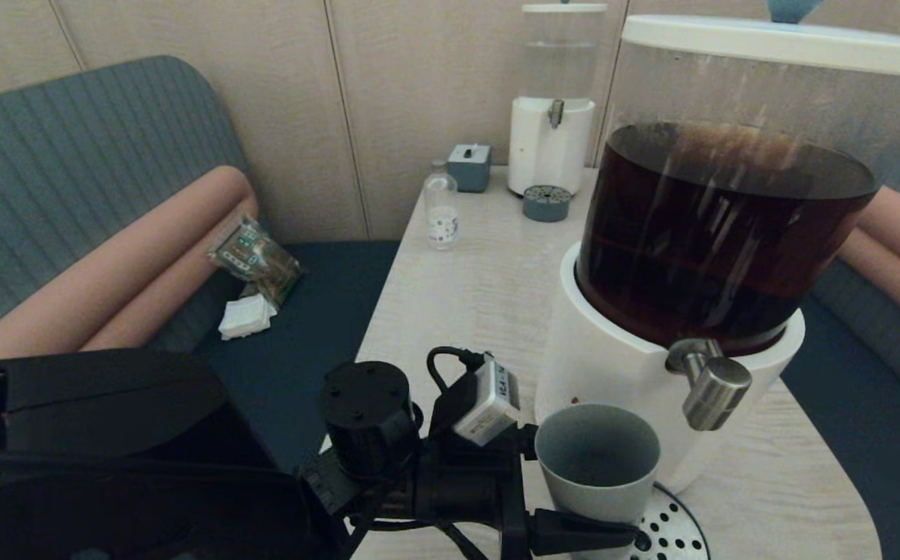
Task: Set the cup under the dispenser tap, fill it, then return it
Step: Place it under the water dispenser
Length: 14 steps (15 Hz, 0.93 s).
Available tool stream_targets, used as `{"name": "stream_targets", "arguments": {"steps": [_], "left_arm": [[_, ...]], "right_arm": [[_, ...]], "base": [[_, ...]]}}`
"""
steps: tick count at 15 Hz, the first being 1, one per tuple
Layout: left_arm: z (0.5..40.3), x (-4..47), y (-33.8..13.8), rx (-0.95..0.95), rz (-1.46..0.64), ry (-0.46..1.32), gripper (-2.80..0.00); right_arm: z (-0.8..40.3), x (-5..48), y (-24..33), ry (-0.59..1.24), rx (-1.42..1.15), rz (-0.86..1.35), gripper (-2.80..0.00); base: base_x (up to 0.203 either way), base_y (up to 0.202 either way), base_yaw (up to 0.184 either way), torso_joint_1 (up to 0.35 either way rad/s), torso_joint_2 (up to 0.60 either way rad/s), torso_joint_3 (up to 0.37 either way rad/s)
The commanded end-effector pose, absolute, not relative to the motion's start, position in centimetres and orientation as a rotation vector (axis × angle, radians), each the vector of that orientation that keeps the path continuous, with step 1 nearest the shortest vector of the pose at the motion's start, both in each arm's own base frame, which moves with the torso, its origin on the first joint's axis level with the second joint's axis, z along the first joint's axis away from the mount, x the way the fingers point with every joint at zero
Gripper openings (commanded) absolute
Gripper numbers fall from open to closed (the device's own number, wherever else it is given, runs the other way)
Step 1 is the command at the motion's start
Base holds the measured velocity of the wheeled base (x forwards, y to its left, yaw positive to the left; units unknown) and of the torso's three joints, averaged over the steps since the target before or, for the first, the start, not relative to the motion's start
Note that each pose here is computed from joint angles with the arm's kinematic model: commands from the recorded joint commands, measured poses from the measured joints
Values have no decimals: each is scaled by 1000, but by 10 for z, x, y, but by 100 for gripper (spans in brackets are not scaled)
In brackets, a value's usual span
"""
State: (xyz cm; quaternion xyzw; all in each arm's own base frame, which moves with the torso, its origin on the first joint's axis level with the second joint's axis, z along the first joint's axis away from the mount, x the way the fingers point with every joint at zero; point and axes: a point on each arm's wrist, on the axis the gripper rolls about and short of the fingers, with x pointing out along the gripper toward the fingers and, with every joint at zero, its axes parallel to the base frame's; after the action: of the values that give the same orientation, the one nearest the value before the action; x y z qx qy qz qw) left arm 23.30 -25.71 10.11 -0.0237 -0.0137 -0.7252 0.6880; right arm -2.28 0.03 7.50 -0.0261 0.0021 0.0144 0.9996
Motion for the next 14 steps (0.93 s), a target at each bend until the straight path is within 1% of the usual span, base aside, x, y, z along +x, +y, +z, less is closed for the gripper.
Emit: {"name": "stream_targets", "arguments": {"steps": [1,3,6,14], "left_arm": [[94,234,-263,-56,-1628,-22,-280],[88,236,-269,-57,-1623,-11,-280],[90,241,-277,-70,-1627,-30,-280],[75,247,-285,-71,-1626,-1,-280]], "right_arm": [[72,-23,0,5,-52,29,-280],[72,-23,0,5,-52,29,-280],[72,-23,0,5,-52,29,-280],[72,-23,0,5,-52,29,-280]], "base": [[0,0,0,0,0,0],[0,0,0,0,0,0],[0,0,0,0,0,0],[0,0,0,0,0,0]]}}
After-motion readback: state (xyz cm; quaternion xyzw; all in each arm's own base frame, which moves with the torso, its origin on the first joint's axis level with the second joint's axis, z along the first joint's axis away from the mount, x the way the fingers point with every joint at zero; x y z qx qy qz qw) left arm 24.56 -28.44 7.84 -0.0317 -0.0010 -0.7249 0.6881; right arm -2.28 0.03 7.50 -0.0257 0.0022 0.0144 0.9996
